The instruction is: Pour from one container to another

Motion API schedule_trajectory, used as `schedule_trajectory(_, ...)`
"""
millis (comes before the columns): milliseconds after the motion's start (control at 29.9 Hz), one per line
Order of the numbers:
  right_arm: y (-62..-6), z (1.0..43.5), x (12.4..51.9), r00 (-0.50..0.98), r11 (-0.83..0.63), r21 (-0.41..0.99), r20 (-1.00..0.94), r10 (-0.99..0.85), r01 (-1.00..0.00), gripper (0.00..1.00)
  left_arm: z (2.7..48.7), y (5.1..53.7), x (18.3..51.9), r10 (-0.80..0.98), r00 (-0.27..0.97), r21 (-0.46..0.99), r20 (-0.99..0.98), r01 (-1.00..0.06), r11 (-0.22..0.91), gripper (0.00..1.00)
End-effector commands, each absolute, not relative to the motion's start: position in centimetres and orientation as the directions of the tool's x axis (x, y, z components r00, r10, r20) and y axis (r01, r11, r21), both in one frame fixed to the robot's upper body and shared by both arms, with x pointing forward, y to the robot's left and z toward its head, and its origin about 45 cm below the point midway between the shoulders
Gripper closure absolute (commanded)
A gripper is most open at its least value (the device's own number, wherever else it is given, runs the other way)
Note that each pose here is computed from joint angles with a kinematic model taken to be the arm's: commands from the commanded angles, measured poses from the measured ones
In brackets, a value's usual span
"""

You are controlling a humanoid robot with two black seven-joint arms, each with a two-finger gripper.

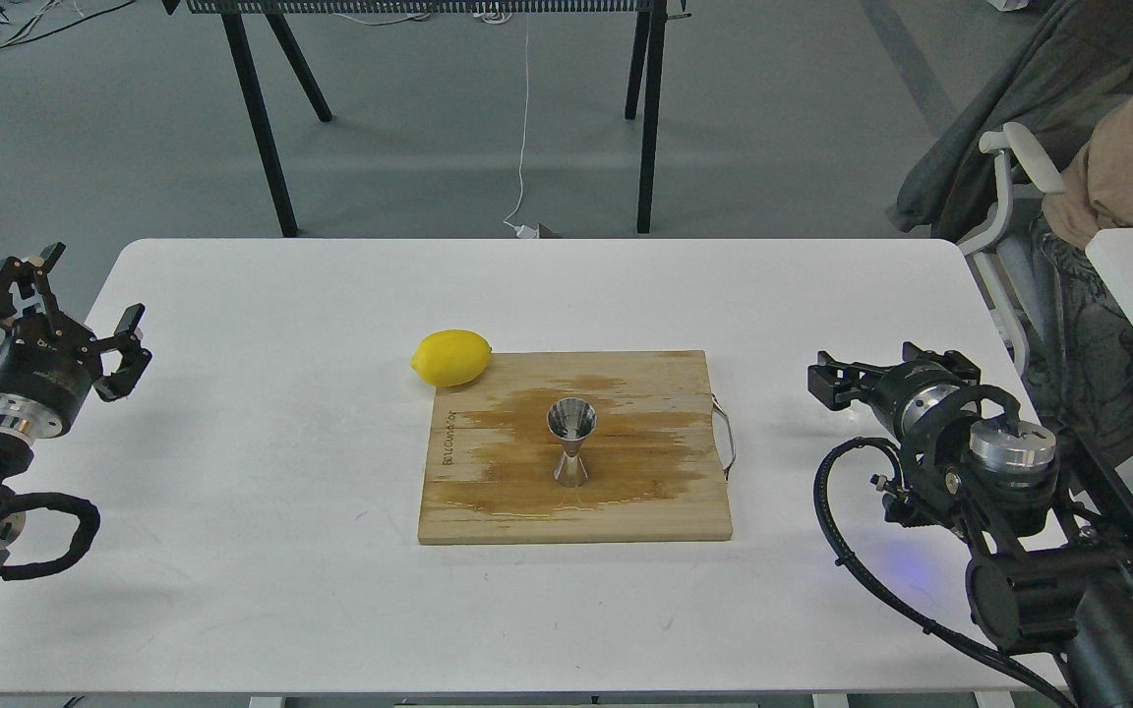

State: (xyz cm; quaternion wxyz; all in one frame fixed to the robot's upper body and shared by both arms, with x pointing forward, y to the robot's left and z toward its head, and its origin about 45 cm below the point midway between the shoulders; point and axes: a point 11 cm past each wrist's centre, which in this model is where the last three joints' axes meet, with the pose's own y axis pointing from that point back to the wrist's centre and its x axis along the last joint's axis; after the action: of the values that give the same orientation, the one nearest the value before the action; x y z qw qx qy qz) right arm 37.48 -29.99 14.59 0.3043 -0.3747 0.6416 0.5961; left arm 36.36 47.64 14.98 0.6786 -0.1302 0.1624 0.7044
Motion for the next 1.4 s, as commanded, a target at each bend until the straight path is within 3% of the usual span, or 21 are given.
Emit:
schedule_trajectory(0,-30.2,17.1,38.0,-0.471,0.008,0.476,-0.869,-0.152,-0.88,0.01,15.0,47.6,36.4,0.914,-0.045,0.052,-0.404,-0.998,-0.026,0.03)
schedule_trajectory(167,-31.0,22.0,39.4,-0.353,0.023,0.365,-0.883,-0.31,-0.931,0.01,15.0,47.6,36.4,0.914,-0.045,0.052,-0.404,-0.998,-0.026,0.03)
schedule_trajectory(334,-31.3,23.5,39.7,-0.229,-0.014,0.284,-0.799,-0.556,-0.959,0.01,15.0,47.6,36.4,0.914,-0.045,0.052,-0.404,-0.998,-0.026,0.03)
schedule_trajectory(535,-31.4,27.0,39.8,0.15,-0.205,-0.04,-0.818,-0.555,-0.978,0.01,15.4,47.8,36.5,0.915,-0.044,0.044,-0.4,-0.999,-0.028,0.03)
schedule_trajectory(735,-32.5,26.4,38.9,0.393,-0.311,-0.268,-0.789,-0.472,-0.912,0.01,15.9,47.9,36.9,0.917,-0.038,0.034,-0.398,-0.999,-0.027,0.03)
schedule_trajectory(936,-36.3,21.0,37.5,0.232,-0.188,-0.165,-0.873,-0.428,-0.968,0.02,16.0,47.9,37.0,0.917,-0.037,0.03,-0.397,-0.999,-0.027,0.03)
schedule_trajectory(1371,-37.1,20.7,37.2,0.213,-0.159,-0.16,-0.882,-0.421,-0.974,0.01,16.0,48.0,37.0,0.916,-0.039,0.029,-0.399,-0.999,-0.03,0.03)
